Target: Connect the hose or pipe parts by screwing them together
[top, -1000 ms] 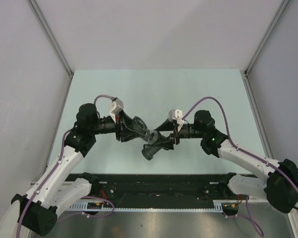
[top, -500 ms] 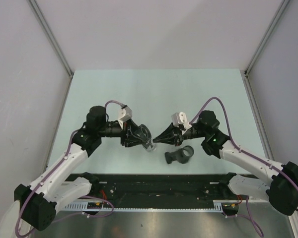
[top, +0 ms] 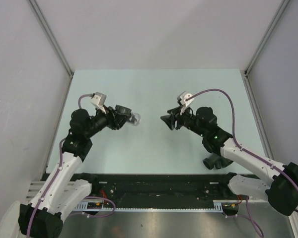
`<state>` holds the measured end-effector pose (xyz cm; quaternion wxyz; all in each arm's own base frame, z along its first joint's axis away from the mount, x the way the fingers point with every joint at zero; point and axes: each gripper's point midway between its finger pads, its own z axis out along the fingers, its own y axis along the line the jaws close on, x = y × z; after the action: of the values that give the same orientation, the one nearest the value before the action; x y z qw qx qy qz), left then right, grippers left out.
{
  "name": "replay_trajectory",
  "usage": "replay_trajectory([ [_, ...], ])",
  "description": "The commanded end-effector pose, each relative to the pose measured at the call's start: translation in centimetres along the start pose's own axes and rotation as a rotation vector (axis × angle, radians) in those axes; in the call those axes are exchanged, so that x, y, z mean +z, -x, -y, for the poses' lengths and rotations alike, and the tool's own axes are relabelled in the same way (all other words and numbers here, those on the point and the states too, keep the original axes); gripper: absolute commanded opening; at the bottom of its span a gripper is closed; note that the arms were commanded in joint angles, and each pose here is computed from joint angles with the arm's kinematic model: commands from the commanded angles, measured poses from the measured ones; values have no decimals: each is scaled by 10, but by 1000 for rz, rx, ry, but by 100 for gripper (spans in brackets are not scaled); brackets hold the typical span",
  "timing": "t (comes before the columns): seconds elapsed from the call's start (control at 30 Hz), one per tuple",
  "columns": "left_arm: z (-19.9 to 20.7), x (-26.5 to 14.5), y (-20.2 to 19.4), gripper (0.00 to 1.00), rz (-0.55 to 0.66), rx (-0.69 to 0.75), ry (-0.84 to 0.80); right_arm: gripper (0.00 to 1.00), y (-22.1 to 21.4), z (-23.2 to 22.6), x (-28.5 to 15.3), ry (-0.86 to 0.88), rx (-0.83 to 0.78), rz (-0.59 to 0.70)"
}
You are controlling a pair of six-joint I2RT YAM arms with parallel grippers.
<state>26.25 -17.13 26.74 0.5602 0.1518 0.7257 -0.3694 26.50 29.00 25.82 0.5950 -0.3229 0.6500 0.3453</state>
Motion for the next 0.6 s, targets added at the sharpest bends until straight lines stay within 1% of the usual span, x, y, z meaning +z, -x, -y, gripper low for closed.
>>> replay_trajectory([
  [0.0,-22,-4,8,0,69,-96,145,52,16,96,-48,-688,291,5],
  [0.03,-23,-5,8,0,76,-93,157,52,20,102,-60,-761,345,4],
  [0.07,-27,-9,1,0,63,-98,180,52,0,110,-80,-878,403,-64],
  [0.1,-32,-11,-1,0,68,-96,211,54,-7,118,-93,-953,450,-77],
  [0.13,-35,-13,-3,0,71,-93,228,55,-24,122,-113,-1037,479,-159],
  [0.17,-39,-16,-10,0,59,-94,251,57,-33,124,-124,-1080,527,-190],
  [0.2,-41,-18,-12,0,58,-95,262,57,-42,135,-139,-1152,633,-183],
  [0.23,-43,-19,-15,0,55,-94,272,57,-58,132,-155,-1186,672,-262],
  [0.27,-44,-20,-21,0,43,-99,276,55,-67,128,-161,-1196,728,-293],
  [0.3,-42,-22,-23,0,43,-95,268,53,-74,131,-174,-1261,792,-294],
  [0.33,-41,-22,-25,0,36,-91,259,53,-87,132,-198,-1356,835,-343],
  [0.37,-41,-23,-28,0,28,-92,258,53,-95,133,-211,-1420,876,-360],
  [0.4,-40,-24,-29,0,29,-92,258,54,-101,133,-221,-1480,935,-357],
  [0.43,-38,-24,-29,0,25,-88,247,55,-111,132,-243,-1571,974,-398],
  [0.47,-37,-25,-29,0,21,-85,243,58,-118,131,-252,-1619,1001,-423],
  [0.53,-33,-25,-26,0,27,-71,229,62,-126,128,-277,-1741,1044,-454],
  [0.57,-32,-26,-26,0,27,-65,227,67,-127,129,-288,-1804,1028,-446],
])
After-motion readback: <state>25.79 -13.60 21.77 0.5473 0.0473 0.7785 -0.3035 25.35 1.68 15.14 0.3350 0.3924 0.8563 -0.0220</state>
